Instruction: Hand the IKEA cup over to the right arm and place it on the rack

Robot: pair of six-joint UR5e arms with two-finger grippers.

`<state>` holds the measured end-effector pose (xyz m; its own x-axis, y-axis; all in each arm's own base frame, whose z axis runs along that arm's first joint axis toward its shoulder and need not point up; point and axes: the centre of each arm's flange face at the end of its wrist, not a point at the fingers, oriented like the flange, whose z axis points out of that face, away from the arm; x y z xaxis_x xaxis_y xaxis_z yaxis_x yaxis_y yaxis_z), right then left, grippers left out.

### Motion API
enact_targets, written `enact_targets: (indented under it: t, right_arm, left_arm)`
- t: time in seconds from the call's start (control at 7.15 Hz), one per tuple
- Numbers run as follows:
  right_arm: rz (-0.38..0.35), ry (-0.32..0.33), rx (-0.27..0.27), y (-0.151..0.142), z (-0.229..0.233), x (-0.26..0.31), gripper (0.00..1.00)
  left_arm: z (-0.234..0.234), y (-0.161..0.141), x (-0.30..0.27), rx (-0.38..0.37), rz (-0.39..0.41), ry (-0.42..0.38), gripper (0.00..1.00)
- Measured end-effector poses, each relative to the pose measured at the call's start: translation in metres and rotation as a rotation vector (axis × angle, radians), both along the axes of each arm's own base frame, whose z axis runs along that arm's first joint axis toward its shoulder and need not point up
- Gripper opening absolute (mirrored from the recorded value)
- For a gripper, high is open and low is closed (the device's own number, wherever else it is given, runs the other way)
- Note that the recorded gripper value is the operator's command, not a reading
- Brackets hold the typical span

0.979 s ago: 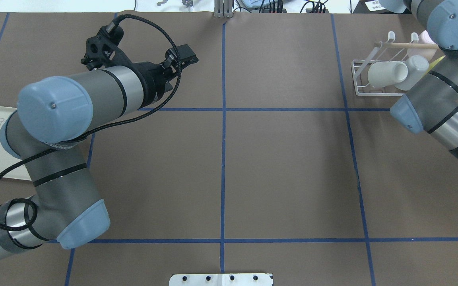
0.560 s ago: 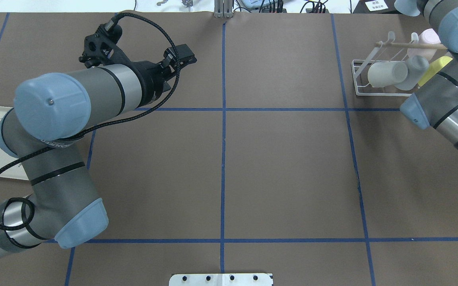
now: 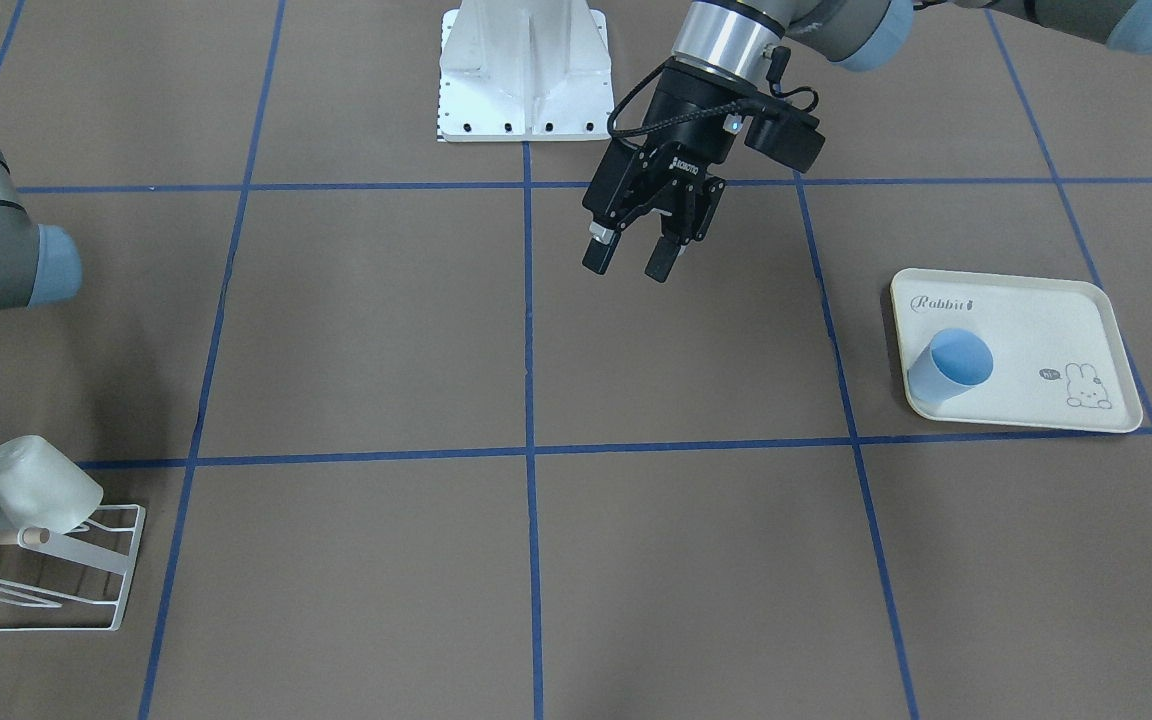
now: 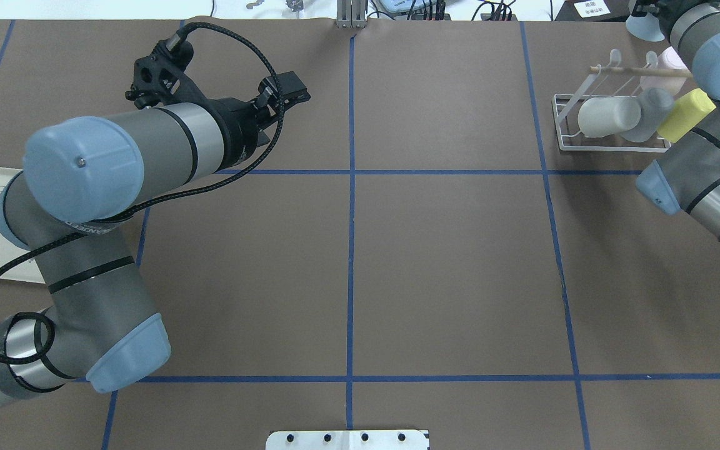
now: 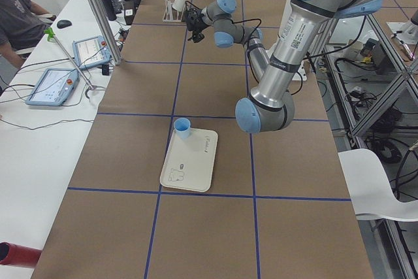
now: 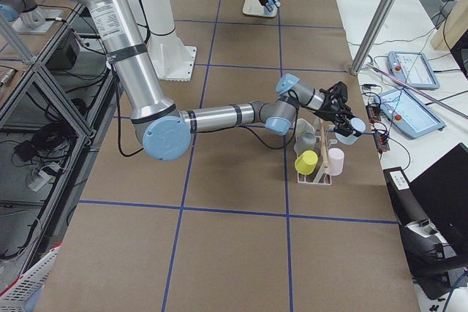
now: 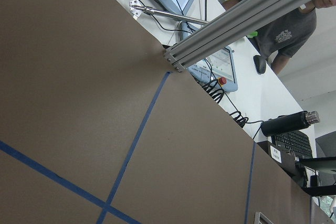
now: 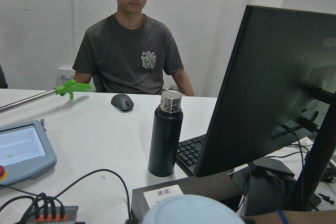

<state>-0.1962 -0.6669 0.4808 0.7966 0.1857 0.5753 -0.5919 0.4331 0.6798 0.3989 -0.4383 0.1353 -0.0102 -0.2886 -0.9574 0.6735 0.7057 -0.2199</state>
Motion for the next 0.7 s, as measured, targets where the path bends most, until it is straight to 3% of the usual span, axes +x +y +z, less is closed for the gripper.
enact_targets:
  t: [0.7]
  right_arm:
    - [-0.018,0.01,-0.014,0.0089,0.0117,-0.0061,0.0]
  left_arm:
    - [-0.0004,0.0011,0.0009,0.0,0.004,0.003,1.0]
